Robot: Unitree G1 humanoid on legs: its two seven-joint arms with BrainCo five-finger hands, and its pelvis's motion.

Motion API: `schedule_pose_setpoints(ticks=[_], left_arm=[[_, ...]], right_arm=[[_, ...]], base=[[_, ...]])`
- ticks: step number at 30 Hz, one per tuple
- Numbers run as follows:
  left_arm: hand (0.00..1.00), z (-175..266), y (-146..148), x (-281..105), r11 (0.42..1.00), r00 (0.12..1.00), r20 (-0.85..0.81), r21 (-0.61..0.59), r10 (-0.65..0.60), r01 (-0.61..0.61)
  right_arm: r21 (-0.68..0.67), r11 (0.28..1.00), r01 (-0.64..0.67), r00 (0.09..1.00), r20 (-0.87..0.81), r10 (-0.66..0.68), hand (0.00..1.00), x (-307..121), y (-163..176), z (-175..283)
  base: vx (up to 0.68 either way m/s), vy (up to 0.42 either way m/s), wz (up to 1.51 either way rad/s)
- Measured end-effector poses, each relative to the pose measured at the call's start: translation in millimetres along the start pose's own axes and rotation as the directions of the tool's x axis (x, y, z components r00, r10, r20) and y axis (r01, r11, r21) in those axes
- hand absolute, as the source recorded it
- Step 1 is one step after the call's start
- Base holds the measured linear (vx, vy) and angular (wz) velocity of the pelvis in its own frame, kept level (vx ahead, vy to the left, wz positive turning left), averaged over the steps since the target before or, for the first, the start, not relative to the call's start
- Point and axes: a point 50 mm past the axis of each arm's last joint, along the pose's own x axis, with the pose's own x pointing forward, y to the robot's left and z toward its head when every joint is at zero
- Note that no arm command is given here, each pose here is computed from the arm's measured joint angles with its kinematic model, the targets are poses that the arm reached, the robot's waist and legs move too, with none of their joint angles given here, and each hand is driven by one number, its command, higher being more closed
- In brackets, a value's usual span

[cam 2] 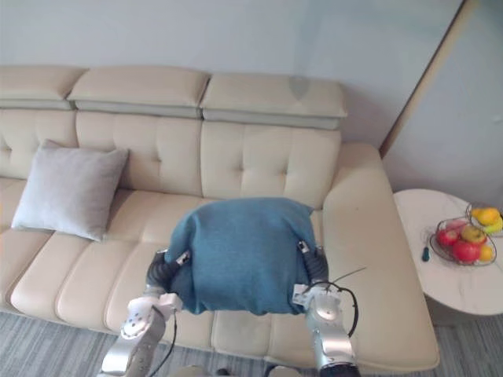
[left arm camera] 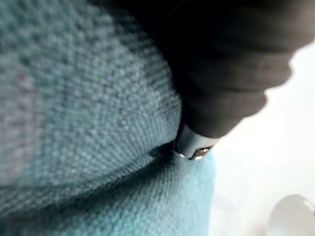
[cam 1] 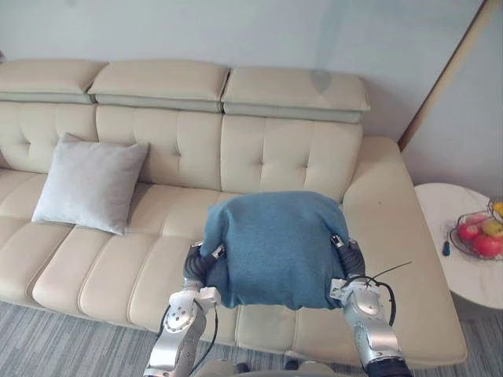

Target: Pick up cushions and gather them together orderly.

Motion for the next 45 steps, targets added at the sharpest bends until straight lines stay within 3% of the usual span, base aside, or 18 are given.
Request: schedule_pose_setpoints(ticks=[11, 20, 25, 30, 31, 35, 36, 37, 40, 45], left_arm=[[1.00, 0, -2, -5, 1.000, 1.000, 0.000, 0.007, -0.004, 0.004], [1.00, 13, -6, 3, 0.999, 0.998, 0.059, 0.025, 0.030, -0.032], [1.00, 70, -27, 40, 0.998, 0.961, 0.271, -0.005, 0.059, -0.060], [1.00, 151, -59, 80, 0.999, 0.860, 0.510, 0.001, 0.029, -0.035], [1.00, 180, -69, 89, 0.999, 0.815, 0.580, 0.018, 0.014, -0.030], [1.00, 240, -92, 105, 1.000, 0.733, 0.680, 0.027, -0.012, -0.008], [1.00, 255, -96, 108, 0.999, 0.713, 0.701, 0.035, -0.017, -0.011], [0.00, 277, -103, 111, 0.999, 0.690, 0.723, 0.041, -0.018, -0.018], [0.00, 315, -109, 120, 0.999, 0.680, 0.732, 0.008, 0.029, -0.051], [0.00, 325, -117, 135, 0.997, 0.756, 0.650, -0.034, 0.076, -0.071]], right_arm=[[0.037, 0.999, 0.024, 1.000, 0.001, -0.024, 1.00, -4, 6, 0], [-0.089, 0.995, 0.036, 0.997, 0.066, -0.030, 1.00, 3, 19, 11], [-0.099, 0.993, 0.070, 0.960, 0.277, -0.041, 1.00, 36, 45, 69], [-0.091, 0.986, 0.139, 0.829, 0.555, -0.066, 1.00, 64, 56, 160], [-0.071, 0.984, 0.161, 0.768, 0.635, -0.080, 1.00, 68, 60, 192], [-0.028, 0.977, 0.211, 0.680, 0.723, -0.126, 1.00, 83, 64, 250], [-0.016, 0.976, 0.219, 0.664, 0.735, -0.137, 0.00, 85, 65, 263], [-0.008, 0.973, 0.230, 0.646, 0.749, -0.147, 0.00, 90, 66, 282], [0.026, 0.971, 0.236, 0.646, 0.743, -0.176, 0.00, 99, 69, 314], [0.107, 0.974, 0.201, 0.796, 0.562, -0.226, 0.00, 128, 63, 314]], base=[[0.01, 0.112, -0.15], [-0.06, 0.008, -0.12], [-0.12, -0.023, -0.15], [-0.12, -0.040, 0.00], [-0.06, -0.030, 0.02], [-0.06, -0.035, 0.01], [-0.05, -0.019, 0.02], [-0.04, -0.017, 0.02], [-0.02, -0.016, 0.02], [0.02, -0.032, 0.07]])
